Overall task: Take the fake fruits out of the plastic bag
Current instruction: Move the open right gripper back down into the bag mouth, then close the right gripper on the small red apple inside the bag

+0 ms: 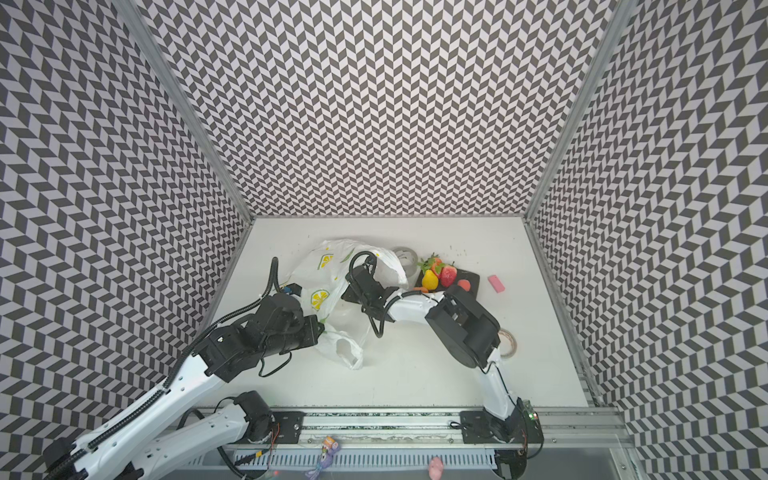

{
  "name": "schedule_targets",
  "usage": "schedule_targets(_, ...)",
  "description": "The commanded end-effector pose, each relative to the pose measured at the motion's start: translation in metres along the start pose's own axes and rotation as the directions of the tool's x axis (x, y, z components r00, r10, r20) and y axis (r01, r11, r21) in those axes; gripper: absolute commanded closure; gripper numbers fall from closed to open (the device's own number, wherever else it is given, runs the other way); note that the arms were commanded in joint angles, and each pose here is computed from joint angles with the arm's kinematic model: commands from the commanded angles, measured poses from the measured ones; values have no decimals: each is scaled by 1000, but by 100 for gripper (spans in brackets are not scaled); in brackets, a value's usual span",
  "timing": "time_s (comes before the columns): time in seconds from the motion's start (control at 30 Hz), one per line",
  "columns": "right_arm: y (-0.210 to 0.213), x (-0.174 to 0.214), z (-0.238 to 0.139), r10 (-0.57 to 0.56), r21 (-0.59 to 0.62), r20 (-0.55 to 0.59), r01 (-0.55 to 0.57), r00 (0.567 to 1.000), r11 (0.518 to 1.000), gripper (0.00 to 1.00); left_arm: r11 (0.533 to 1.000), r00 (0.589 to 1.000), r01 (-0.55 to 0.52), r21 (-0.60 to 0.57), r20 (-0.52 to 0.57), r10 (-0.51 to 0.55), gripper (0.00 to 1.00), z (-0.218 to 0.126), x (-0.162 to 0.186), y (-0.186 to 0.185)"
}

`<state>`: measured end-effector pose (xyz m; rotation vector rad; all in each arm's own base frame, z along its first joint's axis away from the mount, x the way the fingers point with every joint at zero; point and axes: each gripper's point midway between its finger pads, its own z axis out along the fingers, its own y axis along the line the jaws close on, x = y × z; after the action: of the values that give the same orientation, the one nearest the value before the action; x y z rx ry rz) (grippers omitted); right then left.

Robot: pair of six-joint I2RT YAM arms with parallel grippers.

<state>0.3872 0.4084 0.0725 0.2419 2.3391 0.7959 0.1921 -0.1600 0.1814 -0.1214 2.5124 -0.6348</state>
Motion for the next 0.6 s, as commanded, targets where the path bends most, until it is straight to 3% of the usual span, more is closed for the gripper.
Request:
schedule_targets(0.0,6,-14,9,100,-14,44,-100,994,995,35,999,1000,-22,39,3,22,100,-2,-3,-8)
schedule_targets(0.37,-11,-32,39,165,86,135,-177,977,980,31,996,997,-63,58,-29,65,100,1,2,-12)
schedule_targets(0.57,-4,-49,50,183,47,193,-196,964,980,36,995,996,-73,68,-38,76,100,2,4,-13)
